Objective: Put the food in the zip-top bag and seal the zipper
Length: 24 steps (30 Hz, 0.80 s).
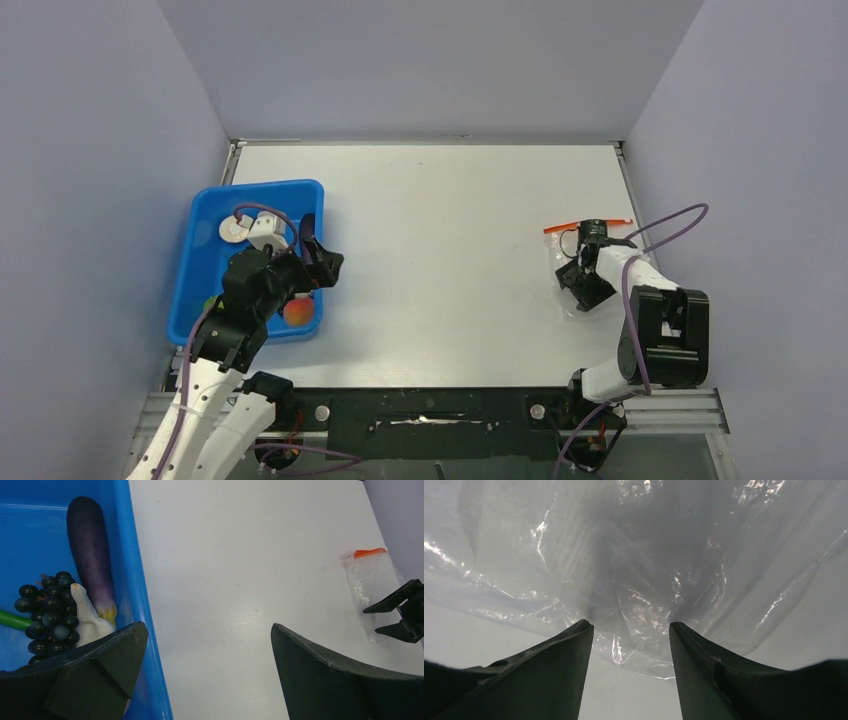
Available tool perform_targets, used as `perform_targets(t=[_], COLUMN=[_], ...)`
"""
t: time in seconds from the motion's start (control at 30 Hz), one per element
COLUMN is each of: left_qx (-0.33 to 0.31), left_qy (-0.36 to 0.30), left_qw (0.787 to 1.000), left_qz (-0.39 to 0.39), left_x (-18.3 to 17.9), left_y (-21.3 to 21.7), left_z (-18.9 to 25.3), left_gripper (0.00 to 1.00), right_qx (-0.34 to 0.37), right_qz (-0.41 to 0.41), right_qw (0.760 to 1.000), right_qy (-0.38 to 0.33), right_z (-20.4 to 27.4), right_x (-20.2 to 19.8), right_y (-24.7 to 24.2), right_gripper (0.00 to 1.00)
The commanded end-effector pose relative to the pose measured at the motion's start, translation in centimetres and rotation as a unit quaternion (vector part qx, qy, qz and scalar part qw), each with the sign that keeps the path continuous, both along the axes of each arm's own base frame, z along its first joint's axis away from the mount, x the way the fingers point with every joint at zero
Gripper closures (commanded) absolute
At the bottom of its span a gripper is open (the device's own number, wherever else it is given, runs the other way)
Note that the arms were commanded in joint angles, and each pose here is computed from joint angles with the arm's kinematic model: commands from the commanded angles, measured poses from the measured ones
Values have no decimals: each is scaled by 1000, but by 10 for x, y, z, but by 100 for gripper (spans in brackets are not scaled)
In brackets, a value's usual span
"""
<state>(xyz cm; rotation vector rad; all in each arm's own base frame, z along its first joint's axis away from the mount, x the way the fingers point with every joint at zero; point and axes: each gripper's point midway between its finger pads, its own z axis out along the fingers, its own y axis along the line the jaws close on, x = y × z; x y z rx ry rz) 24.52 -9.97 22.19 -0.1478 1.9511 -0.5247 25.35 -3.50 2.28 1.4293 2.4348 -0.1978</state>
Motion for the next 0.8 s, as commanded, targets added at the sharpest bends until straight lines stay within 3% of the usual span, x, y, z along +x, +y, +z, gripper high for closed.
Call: perform_targets(t=[0.0,0.13,0.47,0.77], left_qx=[-9,-9,-9,-12], left_qy=[-34,-36,-40,-45], left_qw=[999,999,999,998], left_qz=[-21,-21,-21,-33], left_x=[2,1,1,0], left_y=[-6,-6,-6,-10], left_z=[17,18,19,20], left_gripper=[4,4,4,4], right_qx=[2,4,-12,-46], right_qz=[13,22,55,167], right_qw=[1000,1000,998,981], right_qy=[-9,9,-18,-84], right_z=[-12,-23,-13,24], right_x=[6,2,8,34], right_y=[1,2,0,23], right_gripper=[42,51,98,100])
